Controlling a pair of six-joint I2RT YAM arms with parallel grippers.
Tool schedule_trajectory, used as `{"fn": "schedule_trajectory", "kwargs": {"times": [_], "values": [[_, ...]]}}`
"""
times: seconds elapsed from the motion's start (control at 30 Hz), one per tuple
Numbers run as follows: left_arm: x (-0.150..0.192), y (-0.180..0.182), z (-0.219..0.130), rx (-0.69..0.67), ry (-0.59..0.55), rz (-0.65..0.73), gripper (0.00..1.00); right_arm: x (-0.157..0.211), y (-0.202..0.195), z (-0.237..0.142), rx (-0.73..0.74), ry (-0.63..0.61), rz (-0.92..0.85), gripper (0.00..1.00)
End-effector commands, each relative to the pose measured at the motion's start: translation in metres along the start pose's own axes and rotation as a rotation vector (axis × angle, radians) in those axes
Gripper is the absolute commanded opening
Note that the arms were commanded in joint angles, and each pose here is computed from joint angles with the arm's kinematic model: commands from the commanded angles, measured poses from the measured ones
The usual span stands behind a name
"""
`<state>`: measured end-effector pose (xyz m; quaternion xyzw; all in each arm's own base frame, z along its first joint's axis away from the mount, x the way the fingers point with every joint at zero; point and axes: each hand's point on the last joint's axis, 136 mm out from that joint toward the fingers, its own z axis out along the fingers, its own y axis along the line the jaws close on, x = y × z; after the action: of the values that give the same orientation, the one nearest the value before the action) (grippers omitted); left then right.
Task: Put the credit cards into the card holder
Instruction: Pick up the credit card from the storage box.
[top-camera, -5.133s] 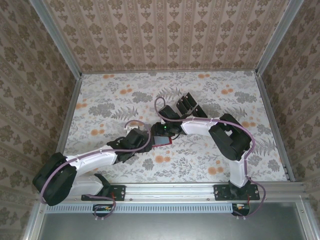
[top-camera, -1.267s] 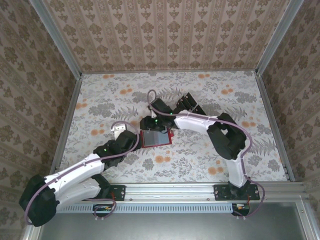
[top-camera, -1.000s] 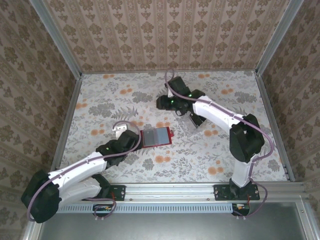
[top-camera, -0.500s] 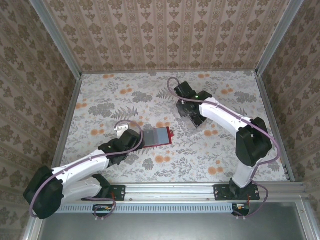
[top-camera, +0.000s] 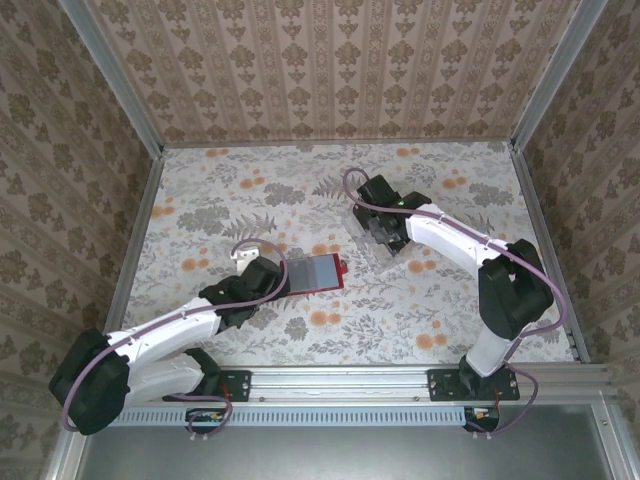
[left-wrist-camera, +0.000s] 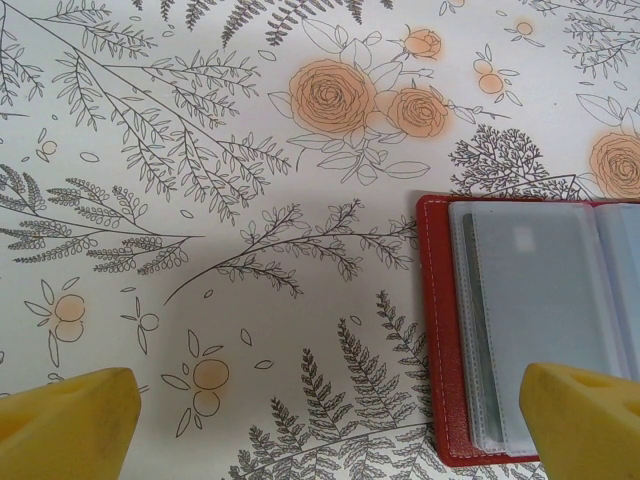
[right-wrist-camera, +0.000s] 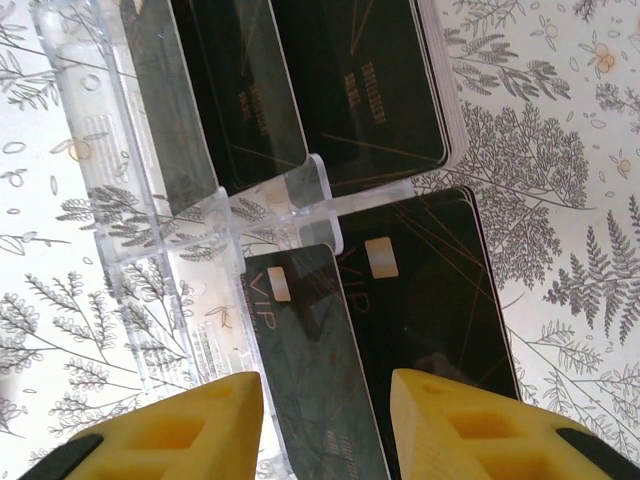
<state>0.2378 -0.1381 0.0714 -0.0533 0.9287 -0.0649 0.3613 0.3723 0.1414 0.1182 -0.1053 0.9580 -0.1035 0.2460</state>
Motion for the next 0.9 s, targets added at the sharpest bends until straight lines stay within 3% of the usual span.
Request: {"fn": "schedule_trajectory", "kwargs": {"times": [0.0,0.27,0.87], "values": [[-0.009,-0.005,-0.002,0.014,-0.013,0.001,1.00,0.007,-0.012,0.001,0.030,0.013,-0.007,0.39],[-0.009,-0.006,-0.001,0.013,-0.011,0.003,1.00,0.012,-0.005,0.006,-0.019,0.028,0.012,0.38],[-0.008,-0.006,0.000,0.011,-0.012,0.005,1.00,0.008,0.002,0.003,-0.089,0.024,0.038,0.14]]}}
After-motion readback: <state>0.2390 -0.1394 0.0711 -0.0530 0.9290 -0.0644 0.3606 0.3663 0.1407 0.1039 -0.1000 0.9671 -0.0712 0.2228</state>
